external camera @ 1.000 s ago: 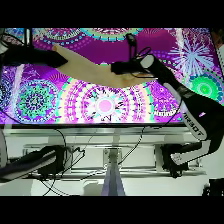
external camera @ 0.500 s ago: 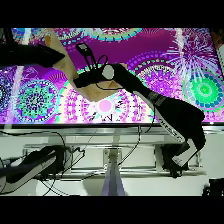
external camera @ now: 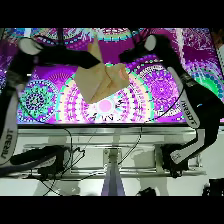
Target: Fold the clothes and pants, and hang the long-sleeved shirts on hangers.
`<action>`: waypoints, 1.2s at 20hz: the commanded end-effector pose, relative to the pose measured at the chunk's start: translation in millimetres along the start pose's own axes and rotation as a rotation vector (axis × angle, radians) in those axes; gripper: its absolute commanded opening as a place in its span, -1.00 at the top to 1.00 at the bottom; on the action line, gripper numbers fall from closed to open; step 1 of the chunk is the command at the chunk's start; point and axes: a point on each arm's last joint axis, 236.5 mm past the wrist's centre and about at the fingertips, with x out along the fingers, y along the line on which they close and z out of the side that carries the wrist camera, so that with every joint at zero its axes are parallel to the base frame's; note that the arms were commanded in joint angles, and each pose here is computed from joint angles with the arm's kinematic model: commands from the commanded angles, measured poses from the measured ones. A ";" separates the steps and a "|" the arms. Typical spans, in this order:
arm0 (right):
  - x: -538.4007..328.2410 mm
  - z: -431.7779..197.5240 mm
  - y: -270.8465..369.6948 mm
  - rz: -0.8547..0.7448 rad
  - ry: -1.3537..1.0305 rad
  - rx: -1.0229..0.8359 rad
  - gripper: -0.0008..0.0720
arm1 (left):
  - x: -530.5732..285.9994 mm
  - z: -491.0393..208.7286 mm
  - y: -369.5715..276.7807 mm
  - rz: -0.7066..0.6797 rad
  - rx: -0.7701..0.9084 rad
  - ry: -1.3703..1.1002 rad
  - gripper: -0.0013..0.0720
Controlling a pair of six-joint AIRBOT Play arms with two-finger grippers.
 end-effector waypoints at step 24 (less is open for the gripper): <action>110.4 -97.3 96.6 0.481 0.337 0.227 0.13 | -13.5 10.9 62.0 0.154 0.069 -0.042 -0.94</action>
